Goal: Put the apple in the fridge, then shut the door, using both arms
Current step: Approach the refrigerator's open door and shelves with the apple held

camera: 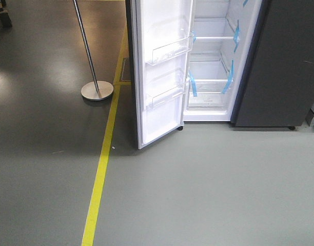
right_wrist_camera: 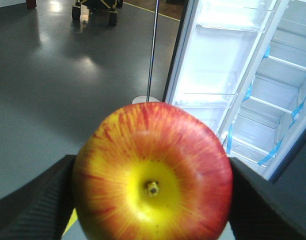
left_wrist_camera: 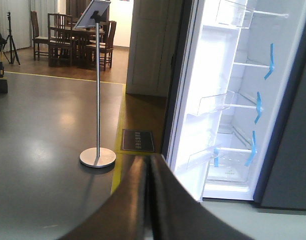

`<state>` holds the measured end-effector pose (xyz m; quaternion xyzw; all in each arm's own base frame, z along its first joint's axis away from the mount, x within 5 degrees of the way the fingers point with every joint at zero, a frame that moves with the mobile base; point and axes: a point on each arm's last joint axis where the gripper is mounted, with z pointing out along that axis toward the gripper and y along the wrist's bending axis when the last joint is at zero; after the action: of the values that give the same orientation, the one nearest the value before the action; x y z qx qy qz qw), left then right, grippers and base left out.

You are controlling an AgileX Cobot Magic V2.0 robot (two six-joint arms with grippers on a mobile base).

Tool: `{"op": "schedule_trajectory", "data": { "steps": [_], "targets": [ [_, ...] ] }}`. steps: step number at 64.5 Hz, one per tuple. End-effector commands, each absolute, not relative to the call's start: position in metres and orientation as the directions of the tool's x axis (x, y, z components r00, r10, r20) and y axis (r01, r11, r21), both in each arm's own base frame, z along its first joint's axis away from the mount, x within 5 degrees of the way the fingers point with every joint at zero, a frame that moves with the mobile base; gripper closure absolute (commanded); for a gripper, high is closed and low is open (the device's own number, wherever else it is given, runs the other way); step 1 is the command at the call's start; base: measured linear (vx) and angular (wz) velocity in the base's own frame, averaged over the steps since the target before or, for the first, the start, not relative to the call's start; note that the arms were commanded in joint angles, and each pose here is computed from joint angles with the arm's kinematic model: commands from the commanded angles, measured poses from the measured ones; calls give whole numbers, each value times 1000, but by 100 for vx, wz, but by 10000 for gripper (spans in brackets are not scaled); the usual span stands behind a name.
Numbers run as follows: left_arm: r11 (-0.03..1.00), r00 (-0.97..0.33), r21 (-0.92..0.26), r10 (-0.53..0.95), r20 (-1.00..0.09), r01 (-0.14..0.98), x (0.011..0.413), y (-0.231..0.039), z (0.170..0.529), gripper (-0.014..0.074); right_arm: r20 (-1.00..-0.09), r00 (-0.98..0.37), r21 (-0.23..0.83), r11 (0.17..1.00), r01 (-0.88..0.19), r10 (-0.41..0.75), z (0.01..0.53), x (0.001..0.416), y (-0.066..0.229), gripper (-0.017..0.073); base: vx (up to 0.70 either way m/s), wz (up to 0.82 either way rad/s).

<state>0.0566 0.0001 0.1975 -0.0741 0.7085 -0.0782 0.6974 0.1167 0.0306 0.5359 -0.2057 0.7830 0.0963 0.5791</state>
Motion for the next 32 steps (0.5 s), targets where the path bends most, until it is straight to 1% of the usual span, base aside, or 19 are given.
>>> {"op": "schedule_trajectory", "data": {
  "steps": [1, 32],
  "targets": [
    [974, 78, -222, -224, -971, 35, 54, -1, 210, 601, -973, -152, -99, 905, -413, -176, 549, 114, 31, 430, 12, -1],
    [974, 78, -222, -224, -971, 35, 54, -1, 210, 601, -973, -152, -99, 905, -413, -176, 549, 114, 31, 430, 10, 0]
  ]
}}
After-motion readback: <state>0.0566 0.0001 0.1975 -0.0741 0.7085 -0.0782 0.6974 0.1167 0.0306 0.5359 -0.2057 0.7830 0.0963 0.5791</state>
